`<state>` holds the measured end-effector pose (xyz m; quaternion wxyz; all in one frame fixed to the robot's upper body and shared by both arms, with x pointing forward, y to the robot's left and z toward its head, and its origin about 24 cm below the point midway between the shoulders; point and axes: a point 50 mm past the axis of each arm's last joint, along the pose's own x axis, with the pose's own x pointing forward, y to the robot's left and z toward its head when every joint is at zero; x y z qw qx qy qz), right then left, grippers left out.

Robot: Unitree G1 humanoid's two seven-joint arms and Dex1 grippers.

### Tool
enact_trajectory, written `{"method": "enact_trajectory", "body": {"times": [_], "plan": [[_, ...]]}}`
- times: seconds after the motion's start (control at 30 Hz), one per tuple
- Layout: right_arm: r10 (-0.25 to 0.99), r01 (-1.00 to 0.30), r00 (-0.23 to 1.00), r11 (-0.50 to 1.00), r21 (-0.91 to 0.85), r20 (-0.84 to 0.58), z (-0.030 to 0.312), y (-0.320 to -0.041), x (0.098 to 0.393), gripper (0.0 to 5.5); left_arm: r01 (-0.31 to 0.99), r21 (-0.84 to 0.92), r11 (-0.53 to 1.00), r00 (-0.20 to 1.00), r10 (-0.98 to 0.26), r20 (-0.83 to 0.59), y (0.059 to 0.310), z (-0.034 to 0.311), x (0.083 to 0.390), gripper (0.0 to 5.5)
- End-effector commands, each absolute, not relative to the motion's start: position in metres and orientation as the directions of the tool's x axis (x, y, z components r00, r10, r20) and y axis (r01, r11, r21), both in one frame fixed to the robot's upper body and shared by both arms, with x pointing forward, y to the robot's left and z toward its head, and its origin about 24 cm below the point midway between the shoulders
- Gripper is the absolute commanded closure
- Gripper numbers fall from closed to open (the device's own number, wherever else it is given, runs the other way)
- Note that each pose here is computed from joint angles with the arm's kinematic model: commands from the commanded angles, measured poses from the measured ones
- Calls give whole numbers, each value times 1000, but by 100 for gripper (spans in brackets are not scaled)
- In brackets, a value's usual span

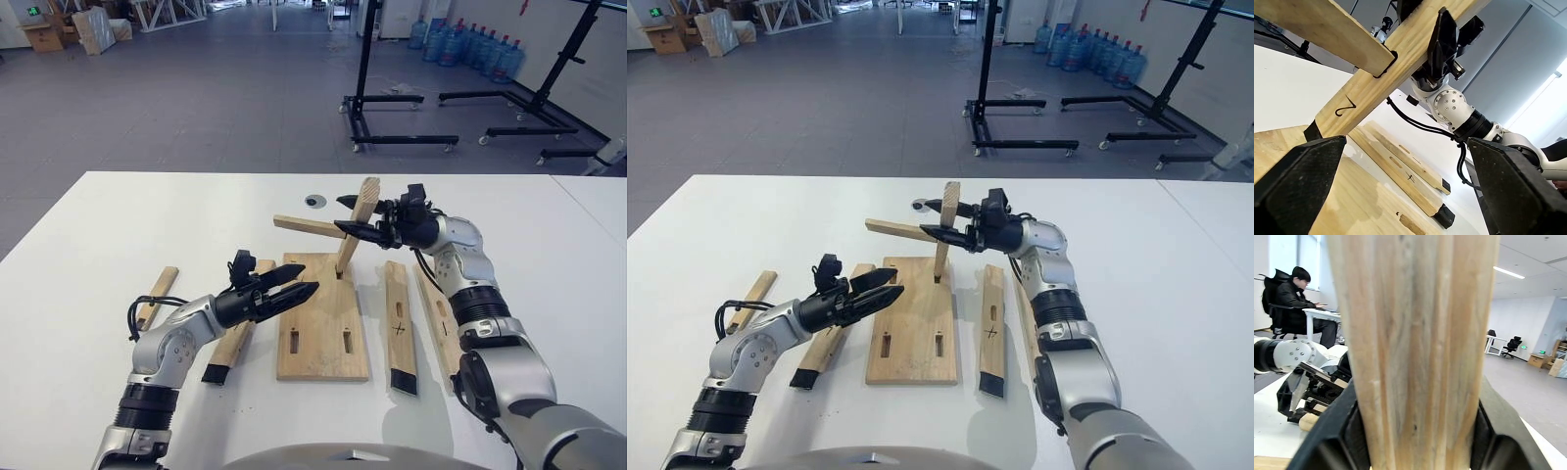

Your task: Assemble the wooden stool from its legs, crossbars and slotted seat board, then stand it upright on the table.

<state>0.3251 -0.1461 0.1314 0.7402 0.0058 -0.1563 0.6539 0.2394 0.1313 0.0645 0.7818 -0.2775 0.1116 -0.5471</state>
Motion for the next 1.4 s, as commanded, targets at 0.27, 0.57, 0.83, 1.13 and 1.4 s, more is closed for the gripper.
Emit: {"method": "enact_trajectory", "body": {"times": [0.27,0.57,0.83,1.13,1.4], "plan": [[988,-999,43,42,11,146,95,-148,310,345,803,-522,287,396,-912,106,131,63,245,96],[997,-967,50,33,252,61,74,-161,315,345,800,-518,303,414,-904,111,127,61,249,96],[992,-976,124,122,178,-3,78,-158,327,293,788,-522,325,435,-895,99,126,55,248,96],[975,-975,214,210,65,53,101,-170,324,140,776,-528,345,449,-890,78,129,50,244,96],[823,-848,511,530,-12,247,144,-207,297,121,756,-545,361,467,-882,63,133,48,236,96]]}}
